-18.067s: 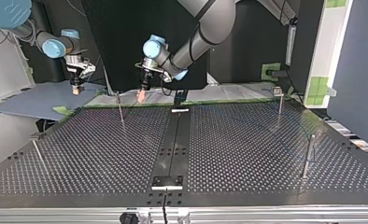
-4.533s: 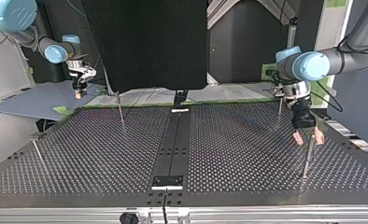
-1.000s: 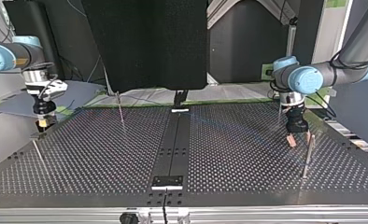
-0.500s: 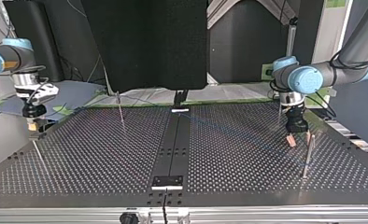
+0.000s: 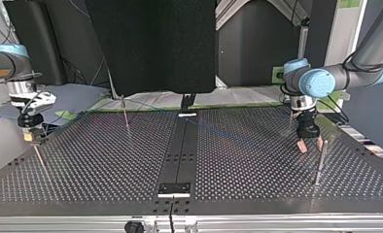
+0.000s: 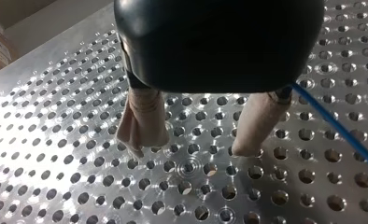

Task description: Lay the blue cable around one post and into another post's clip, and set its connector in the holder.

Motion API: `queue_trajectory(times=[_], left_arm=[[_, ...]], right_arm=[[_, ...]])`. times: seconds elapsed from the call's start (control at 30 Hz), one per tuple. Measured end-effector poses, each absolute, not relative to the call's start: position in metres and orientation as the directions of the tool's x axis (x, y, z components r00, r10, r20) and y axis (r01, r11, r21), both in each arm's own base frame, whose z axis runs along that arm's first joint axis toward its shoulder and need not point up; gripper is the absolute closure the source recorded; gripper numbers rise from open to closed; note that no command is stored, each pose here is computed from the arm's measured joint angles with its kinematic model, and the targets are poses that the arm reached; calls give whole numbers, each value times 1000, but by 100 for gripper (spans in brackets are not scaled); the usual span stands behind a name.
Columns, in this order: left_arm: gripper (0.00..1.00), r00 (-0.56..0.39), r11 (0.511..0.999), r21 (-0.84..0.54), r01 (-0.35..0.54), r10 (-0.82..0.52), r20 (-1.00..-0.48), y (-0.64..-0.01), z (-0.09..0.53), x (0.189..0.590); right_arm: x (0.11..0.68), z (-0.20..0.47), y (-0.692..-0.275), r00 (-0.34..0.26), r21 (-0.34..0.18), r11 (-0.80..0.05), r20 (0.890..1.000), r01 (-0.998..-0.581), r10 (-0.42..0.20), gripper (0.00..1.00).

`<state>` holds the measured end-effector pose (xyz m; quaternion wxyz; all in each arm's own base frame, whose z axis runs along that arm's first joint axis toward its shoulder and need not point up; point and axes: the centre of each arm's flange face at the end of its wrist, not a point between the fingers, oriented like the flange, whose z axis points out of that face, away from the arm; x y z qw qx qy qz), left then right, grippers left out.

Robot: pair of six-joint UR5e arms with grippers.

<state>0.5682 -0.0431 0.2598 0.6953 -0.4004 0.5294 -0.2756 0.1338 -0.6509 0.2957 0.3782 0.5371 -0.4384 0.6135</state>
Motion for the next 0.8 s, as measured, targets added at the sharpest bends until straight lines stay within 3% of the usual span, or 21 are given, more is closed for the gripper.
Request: queue_trajectory(times=[0.8], left_arm=[[0,282,535,-844,-40,-804,-523,-47,260,568]], right_arm=[[139,284,-667,-116,-123,-332,992,-935,-41,98]])
